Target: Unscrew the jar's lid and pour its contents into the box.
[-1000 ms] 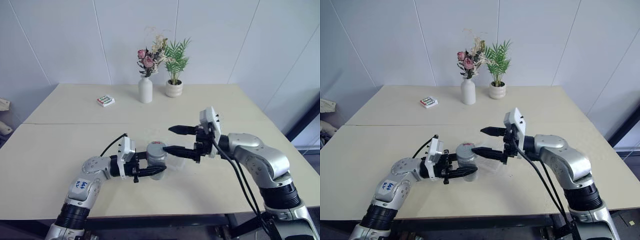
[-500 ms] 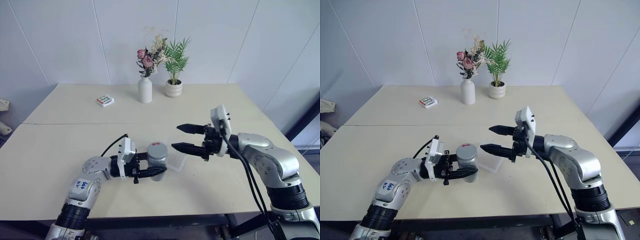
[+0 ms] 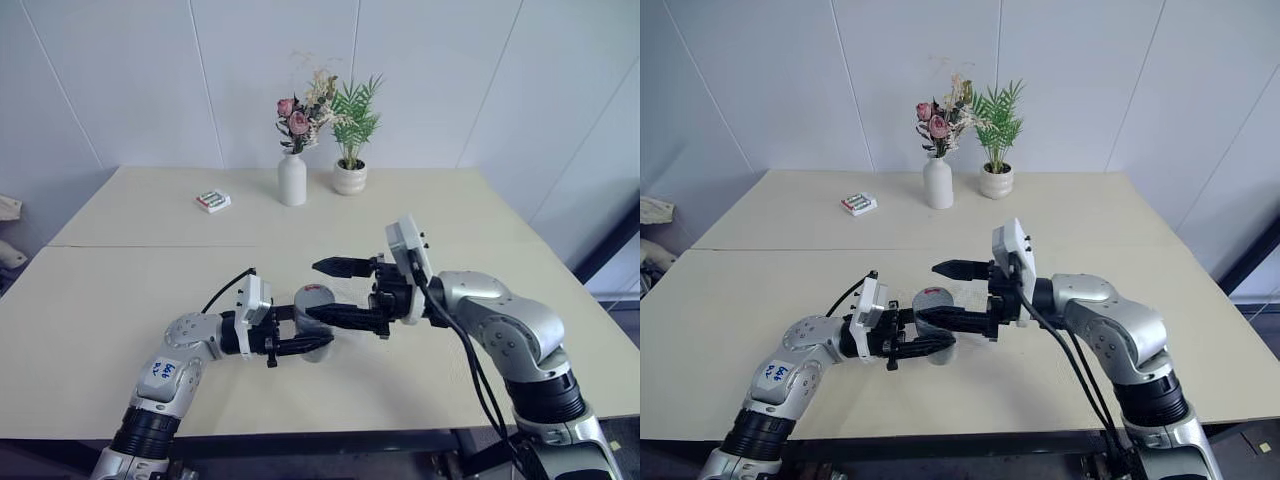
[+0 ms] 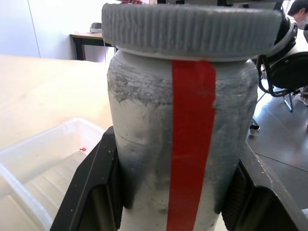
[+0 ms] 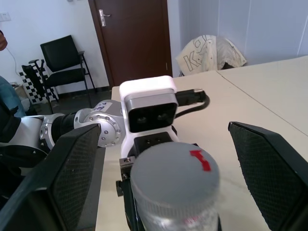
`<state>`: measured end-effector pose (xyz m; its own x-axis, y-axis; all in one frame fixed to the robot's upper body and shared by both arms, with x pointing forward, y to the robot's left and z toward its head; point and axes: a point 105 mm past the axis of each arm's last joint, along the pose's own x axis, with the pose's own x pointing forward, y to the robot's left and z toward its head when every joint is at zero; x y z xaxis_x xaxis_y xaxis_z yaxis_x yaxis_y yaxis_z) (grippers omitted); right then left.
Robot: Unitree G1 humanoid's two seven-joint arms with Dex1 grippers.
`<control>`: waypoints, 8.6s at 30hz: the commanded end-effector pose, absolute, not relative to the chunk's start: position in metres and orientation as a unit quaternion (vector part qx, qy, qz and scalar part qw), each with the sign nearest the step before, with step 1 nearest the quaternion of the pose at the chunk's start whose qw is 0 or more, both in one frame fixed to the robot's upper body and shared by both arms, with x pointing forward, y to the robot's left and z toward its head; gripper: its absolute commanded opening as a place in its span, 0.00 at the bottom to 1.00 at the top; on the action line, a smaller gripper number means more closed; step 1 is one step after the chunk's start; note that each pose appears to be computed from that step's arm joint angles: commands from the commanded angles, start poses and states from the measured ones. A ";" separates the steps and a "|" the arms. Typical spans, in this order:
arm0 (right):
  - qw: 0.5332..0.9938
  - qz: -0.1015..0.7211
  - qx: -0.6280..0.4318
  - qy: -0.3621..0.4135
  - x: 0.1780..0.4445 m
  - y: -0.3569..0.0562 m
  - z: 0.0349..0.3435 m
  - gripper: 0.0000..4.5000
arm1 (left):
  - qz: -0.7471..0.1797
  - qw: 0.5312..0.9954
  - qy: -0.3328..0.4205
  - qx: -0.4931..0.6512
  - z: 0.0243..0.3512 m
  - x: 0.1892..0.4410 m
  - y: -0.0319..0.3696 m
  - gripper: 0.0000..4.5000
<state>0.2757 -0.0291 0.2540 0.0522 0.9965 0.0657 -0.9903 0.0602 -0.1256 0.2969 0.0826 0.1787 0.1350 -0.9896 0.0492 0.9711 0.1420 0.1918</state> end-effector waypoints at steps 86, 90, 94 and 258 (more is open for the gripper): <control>0.791 0.607 -0.051 -0.052 0.308 -0.084 0.246 0.99 | -0.661 0.741 -0.101 0.061 0.188 0.293 0.078 0.45; 0.793 0.605 -0.052 -0.051 0.310 -0.085 0.246 0.99 | -0.661 0.741 -0.101 0.061 0.188 0.293 0.078 0.45; 0.791 0.607 -0.050 -0.054 0.309 -0.085 0.248 0.99 | -0.661 0.741 -0.101 0.061 0.188 0.293 0.078 0.45; 0.872 0.478 -0.103 0.021 0.274 -0.168 0.208 0.99 | -0.268 0.430 -0.411 0.758 0.292 0.402 0.040 0.45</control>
